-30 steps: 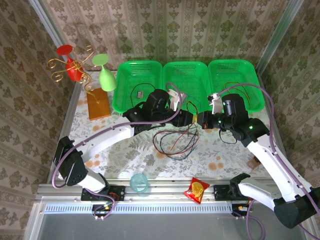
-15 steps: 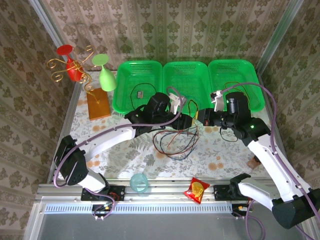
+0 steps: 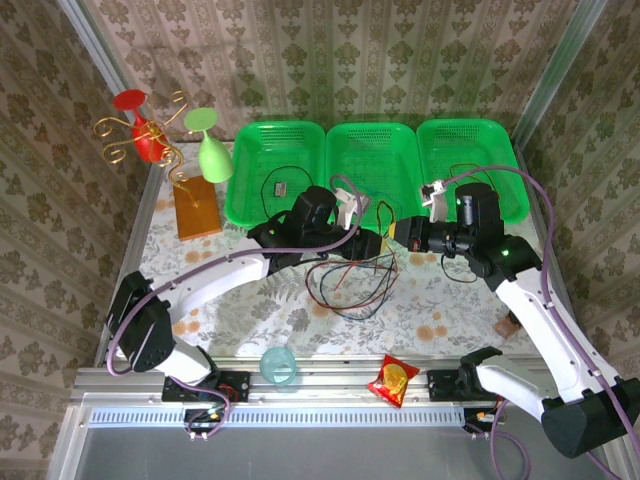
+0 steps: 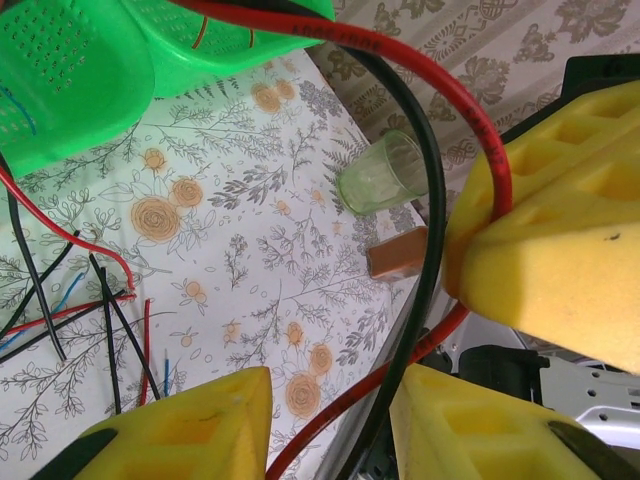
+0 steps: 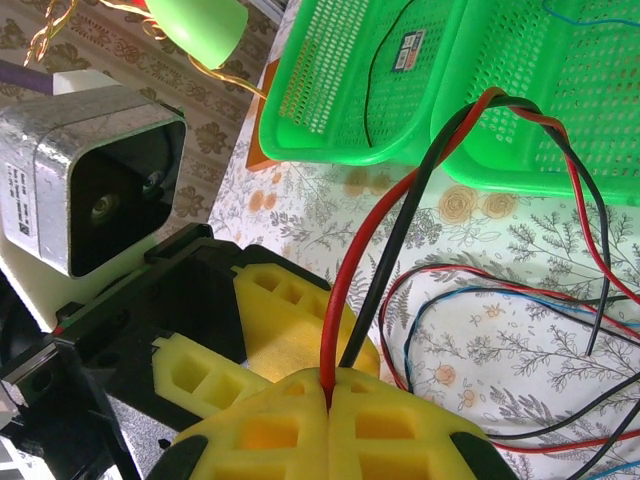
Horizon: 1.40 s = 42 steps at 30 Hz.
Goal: Untangle the cables
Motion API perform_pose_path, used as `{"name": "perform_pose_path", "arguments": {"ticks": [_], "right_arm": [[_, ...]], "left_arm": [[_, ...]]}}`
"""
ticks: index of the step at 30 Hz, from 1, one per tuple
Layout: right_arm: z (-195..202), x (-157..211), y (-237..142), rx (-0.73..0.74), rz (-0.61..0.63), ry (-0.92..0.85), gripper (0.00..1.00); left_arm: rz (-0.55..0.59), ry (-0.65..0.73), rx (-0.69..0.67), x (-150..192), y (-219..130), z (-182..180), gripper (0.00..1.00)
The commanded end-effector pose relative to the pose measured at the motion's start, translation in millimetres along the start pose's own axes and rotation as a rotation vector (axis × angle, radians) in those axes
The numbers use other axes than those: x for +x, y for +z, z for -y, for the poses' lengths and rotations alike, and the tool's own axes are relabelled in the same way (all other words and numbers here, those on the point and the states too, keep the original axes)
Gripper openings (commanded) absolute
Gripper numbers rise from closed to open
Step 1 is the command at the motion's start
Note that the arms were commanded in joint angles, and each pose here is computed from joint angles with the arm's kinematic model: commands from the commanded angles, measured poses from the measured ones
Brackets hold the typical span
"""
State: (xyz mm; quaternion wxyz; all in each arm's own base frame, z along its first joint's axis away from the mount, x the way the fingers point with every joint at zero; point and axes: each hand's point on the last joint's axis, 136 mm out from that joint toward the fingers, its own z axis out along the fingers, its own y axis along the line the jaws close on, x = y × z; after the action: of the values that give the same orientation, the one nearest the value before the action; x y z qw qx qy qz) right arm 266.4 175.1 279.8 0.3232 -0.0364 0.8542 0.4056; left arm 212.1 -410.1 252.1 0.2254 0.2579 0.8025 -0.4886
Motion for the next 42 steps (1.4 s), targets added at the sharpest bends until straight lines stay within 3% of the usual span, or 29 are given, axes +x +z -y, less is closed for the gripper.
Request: {"name": "perform_pose_path", "arguments": {"ticks": [1, 17, 35, 42], "right_arm": [[-8.9, 7.0, -0.1, -0.055, -0.04, -0.026, 0.0], [-2.6, 18.0, -2.4, -0.02, -0.095, -0.054, 0.0], [-13.4, 9.4, 5.2, -0.107, -0.09, 0.033, 0.0], [-3.6, 9.0, 2.9, -0.089, -0.08, 0.048, 0.0]], "left_arm": [[0.053, 0.02, 0.036, -11.5, -12.1, 12.8, 0.36], [0.086, 0.007, 0.052, -17.6, -15.8, 10.8, 0.36], [0.065, 0.012, 0.049, -12.5, -14.9, 10.7, 0.36], [0.063, 0.01, 0.057, -10.4, -15.8, 11.8, 0.4]]}}
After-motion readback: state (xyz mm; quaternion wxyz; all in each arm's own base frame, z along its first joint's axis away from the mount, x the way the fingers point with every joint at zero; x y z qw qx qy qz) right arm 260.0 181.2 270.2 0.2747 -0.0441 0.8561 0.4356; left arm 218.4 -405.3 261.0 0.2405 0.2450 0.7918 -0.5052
